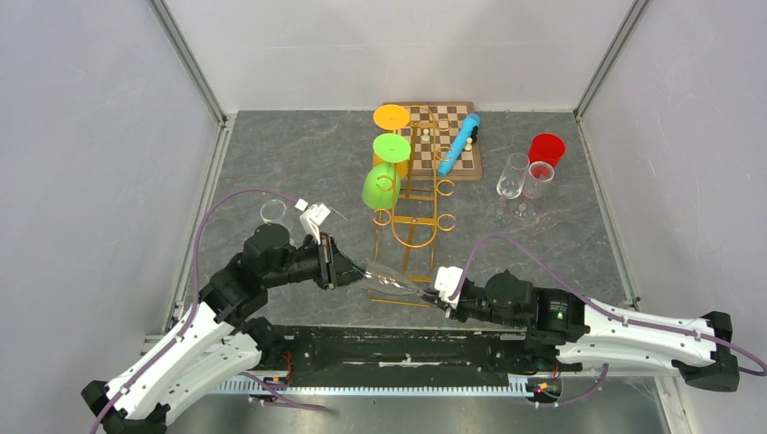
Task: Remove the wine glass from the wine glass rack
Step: Place the wine glass at the center of the board.
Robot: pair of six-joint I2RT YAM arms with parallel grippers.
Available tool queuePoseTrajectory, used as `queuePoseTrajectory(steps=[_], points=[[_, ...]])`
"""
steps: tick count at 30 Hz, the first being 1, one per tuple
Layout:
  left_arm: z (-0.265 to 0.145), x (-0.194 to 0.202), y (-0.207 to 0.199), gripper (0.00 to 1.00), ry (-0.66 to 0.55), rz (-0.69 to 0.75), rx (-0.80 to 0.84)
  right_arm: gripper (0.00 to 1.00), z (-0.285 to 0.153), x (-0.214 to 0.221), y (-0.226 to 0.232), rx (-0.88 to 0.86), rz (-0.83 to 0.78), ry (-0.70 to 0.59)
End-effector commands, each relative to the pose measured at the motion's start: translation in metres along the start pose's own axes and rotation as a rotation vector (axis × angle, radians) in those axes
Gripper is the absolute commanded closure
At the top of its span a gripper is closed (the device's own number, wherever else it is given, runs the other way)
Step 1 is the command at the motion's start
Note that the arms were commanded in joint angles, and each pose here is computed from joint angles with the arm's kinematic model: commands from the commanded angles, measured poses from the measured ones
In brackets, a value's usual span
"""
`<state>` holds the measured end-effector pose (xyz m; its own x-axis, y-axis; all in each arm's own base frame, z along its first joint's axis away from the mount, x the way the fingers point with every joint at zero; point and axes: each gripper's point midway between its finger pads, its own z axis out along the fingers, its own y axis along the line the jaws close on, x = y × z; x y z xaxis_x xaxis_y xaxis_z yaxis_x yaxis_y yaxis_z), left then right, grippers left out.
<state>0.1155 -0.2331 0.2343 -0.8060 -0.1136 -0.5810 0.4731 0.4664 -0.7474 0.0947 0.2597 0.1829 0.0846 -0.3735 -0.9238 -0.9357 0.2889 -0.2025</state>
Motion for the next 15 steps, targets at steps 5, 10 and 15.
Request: queuePoseTrajectory(steps=[5,10,15], points=[[0.001,0.0,-0.013,0.87,0.014,-0.002,0.077,1.0,-0.007,-0.045,-0.012,0.05,0.013,-0.15],[0.002,0.004,-0.006,0.98,0.034,0.012,0.051,0.97,-0.011,-0.049,-0.017,0.074,0.028,-0.175],[-0.001,0.003,-0.004,0.98,0.029,0.021,0.029,0.82,-0.014,-0.054,-0.018,0.081,0.045,-0.193]])
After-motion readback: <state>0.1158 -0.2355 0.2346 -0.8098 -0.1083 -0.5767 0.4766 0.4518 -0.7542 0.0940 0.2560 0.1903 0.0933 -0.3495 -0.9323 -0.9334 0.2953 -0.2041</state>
